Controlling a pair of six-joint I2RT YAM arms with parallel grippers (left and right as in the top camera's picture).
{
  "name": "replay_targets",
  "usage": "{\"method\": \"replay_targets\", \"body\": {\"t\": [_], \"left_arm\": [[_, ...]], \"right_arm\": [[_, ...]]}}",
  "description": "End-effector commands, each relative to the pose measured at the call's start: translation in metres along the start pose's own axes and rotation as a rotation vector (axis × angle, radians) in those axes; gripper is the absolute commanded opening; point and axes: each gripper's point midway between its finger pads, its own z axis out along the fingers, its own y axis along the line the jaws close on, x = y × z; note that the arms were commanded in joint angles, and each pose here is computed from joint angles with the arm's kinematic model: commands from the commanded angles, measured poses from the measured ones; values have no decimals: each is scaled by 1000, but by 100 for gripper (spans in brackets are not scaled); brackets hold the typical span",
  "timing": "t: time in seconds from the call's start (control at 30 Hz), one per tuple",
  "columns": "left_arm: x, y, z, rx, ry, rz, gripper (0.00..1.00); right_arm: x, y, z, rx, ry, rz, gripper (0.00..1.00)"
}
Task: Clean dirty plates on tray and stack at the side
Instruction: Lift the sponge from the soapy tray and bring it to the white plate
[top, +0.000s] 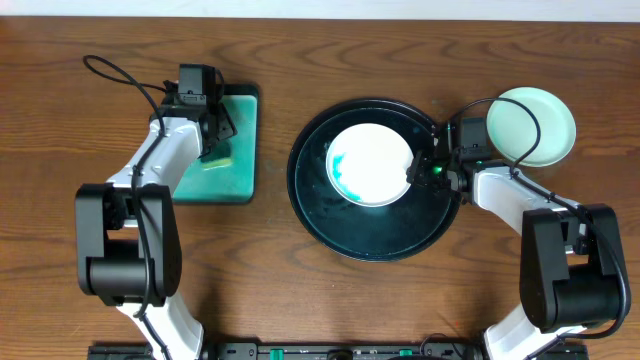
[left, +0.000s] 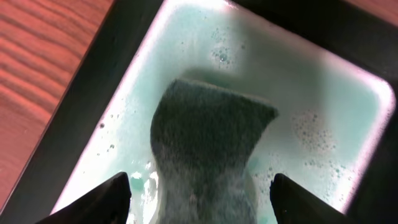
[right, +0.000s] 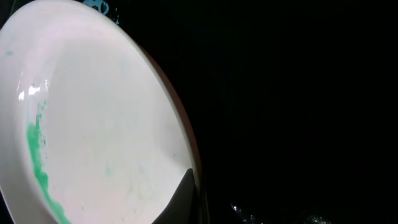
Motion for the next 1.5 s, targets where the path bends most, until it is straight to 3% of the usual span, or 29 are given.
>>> {"method": "replay_targets", "body": {"t": [0.0, 0.27, 0.3, 0.4, 0.53, 0.57, 0.9, 1.03, 1.17, 1.47], "left_arm": [[11, 13, 24, -40, 45, -6, 71], [23, 17, 46, -38, 91, -14, 68], [24, 13, 46, -14, 97, -16, 64], [23, 7, 46, 17, 95, -20, 40], [21, 7, 46, 19, 88, -21, 19], [20, 7, 43, 19, 88, -21, 8], [0, 5, -14, 57, 41, -29, 7], [-2, -15, -38, 189, 52, -9, 7], [4, -38, -57, 312, 79, 19, 7], [25, -69, -76, 355, 102, 92, 7]], "right_arm": [[16, -6, 12, 13, 58, -31, 2], [15, -5, 12, 11, 54, -32, 1], [14, -5, 13, 11, 53, -32, 1], [15, -5, 12, 11, 54, -32, 1], [15, -5, 13, 12, 54, -33, 2], [14, -7, 13, 21, 49, -33, 1], [11, -12, 13, 57, 33, -103, 2], [9, -19, 13, 95, 17, -56, 2], [8, -18, 13, 94, 15, -56, 2], [9, -19, 13, 95, 17, -44, 2]]}}
